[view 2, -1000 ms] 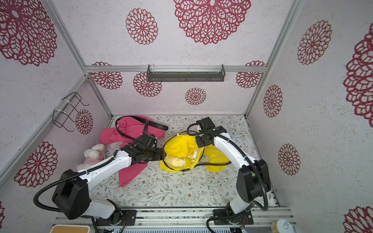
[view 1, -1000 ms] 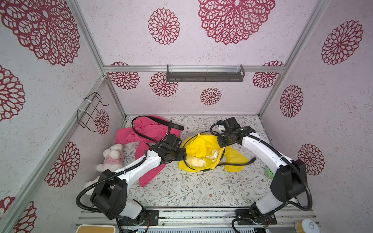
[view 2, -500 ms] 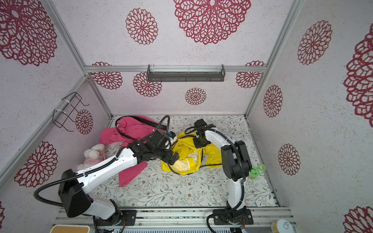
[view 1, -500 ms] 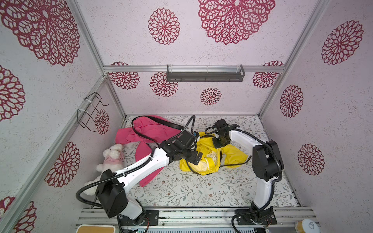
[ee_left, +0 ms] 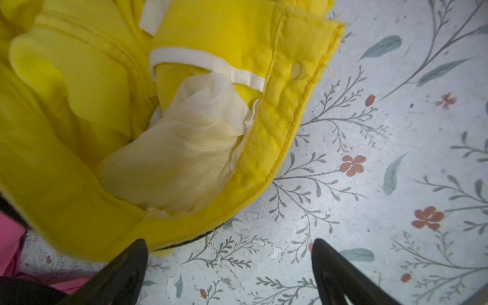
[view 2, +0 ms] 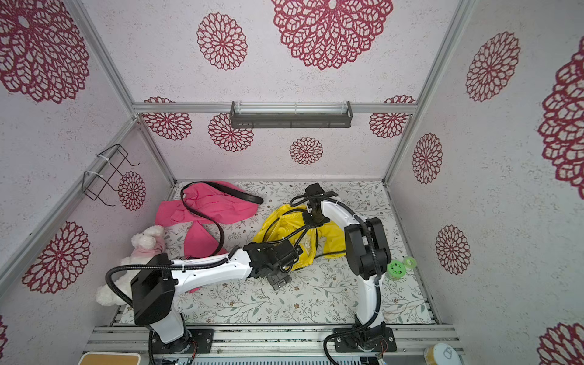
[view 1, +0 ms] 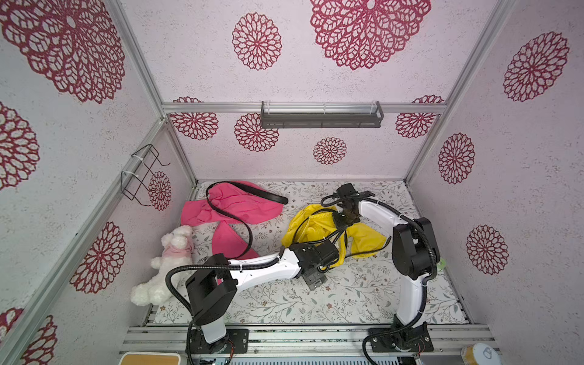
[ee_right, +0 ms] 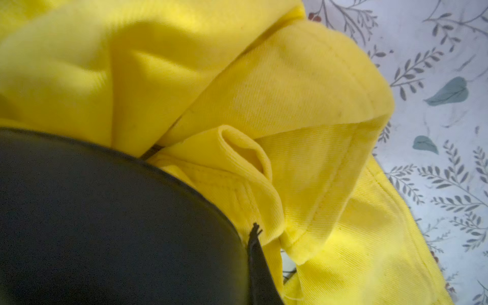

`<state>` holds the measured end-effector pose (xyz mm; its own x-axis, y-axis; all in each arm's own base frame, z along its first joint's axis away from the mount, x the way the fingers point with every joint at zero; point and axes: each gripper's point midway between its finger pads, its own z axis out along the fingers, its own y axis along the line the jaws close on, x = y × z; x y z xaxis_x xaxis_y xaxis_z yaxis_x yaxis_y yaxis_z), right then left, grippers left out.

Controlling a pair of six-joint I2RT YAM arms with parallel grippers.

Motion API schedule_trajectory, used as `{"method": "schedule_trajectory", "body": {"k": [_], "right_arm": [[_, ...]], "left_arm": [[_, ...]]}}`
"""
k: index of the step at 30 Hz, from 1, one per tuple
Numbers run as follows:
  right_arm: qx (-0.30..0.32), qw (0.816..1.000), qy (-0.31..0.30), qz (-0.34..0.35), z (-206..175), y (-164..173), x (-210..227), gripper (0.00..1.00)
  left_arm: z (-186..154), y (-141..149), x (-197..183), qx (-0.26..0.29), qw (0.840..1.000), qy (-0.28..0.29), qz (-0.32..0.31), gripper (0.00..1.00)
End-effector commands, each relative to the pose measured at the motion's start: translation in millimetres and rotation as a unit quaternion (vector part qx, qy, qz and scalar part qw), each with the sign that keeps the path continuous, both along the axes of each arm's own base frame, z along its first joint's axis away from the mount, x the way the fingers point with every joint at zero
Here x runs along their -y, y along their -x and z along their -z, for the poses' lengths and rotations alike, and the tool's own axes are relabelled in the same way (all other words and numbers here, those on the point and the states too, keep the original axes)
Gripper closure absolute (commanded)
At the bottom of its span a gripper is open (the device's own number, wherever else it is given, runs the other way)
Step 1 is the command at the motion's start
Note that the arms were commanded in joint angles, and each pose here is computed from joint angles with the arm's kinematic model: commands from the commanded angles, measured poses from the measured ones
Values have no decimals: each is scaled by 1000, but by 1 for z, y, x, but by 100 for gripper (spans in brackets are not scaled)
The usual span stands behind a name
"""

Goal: Remove the belt from the trousers
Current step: Adjust the trousers at the center of the board.

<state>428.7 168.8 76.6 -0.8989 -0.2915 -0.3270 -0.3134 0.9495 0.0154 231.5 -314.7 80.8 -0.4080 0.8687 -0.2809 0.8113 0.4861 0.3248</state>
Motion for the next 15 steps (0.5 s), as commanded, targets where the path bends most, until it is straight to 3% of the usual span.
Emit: {"method": "schedule_trajectory", "body": {"k": [1,3,5,9,13,15], "right_arm": [[20,1000,-9,0,-14,-6,2,100],[21,1000,-10,0,-15,-6,2,100],[21,1000,-12,2,-15,-6,3,100],[25,1000,-15,4,-20,-6,6,100],[34,999,-16,2,-31,-2,11,100],[51,999,-17,1,-44,1,14,87]], "left_arm": [[0,-12,1,35,998,-37,47,0],[8,-11,4,33,997,-34,62,2],[20,-13,5,23,997,-33,65,13],[48,-11,0,-39,998,-16,49,43],[43,-10,0,-48,998,3,45,88],[24,-11,1,-43,998,24,41,100]]}}
